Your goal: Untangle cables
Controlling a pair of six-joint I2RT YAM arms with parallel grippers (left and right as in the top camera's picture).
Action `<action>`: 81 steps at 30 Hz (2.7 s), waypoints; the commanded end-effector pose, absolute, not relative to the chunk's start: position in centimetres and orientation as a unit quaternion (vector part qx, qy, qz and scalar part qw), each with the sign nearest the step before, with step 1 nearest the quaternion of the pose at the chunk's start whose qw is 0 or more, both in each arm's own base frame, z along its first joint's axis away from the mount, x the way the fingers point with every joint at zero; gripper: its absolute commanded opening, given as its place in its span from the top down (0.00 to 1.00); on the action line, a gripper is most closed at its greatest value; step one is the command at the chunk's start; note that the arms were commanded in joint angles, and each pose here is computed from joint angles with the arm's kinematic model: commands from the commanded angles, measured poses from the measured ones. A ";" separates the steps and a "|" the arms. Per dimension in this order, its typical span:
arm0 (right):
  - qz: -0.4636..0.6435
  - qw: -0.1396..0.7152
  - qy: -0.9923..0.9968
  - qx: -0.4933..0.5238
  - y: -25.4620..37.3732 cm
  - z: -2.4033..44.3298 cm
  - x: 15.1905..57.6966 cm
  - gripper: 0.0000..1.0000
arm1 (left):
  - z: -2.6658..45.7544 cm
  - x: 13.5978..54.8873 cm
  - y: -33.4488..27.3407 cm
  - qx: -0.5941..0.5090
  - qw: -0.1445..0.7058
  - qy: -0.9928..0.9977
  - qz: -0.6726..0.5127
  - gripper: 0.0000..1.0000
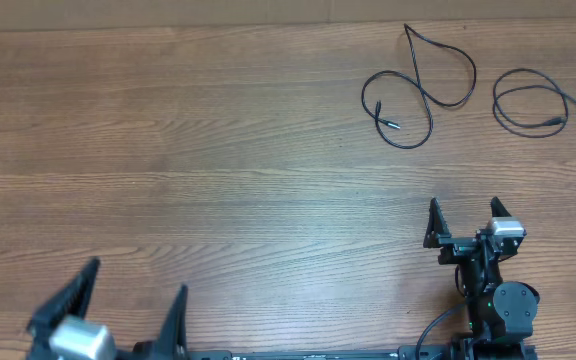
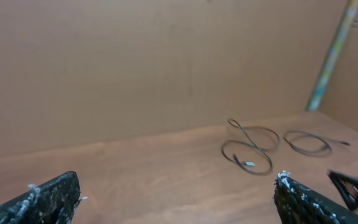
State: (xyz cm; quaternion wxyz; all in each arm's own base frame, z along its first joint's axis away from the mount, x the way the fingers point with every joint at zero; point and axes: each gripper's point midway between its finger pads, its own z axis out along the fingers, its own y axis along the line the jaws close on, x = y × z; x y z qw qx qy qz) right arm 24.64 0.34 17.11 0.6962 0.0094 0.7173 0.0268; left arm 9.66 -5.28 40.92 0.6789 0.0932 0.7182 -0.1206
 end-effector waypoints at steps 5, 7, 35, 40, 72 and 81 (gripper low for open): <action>0.022 0.699 0.715 0.011 0.1 17.0 24.6 0.00 | 36.7 5.5 -5.7 0.098 0.645 0.743 -0.147 0.00; 0.022 0.699 0.715 0.011 0.1 17.0 24.6 0.00 | 34.6 4.6 -5.7 0.093 0.619 0.765 -0.149 0.00; 0.021 0.699 0.715 0.012 0.1 17.0 24.6 0.00 | 30.3 0.6 -5.9 0.085 0.588 0.787 -0.168 0.01; 0.021 0.699 0.715 0.012 0.1 17.0 24.6 0.00 | 31.6 1.2 -5.4 0.081 0.614 0.771 -0.149 0.01; 0.017 0.699 0.715 0.017 -0.2 17.0 24.6 0.00 | 17.7 24.1 -2.2 0.077 0.690 0.719 -0.010 0.00; 0.050 0.697 0.715 -0.018 2.1 17.0 24.6 0.00 | 15.7 24.5 -2.0 0.095 0.677 0.730 0.015 0.00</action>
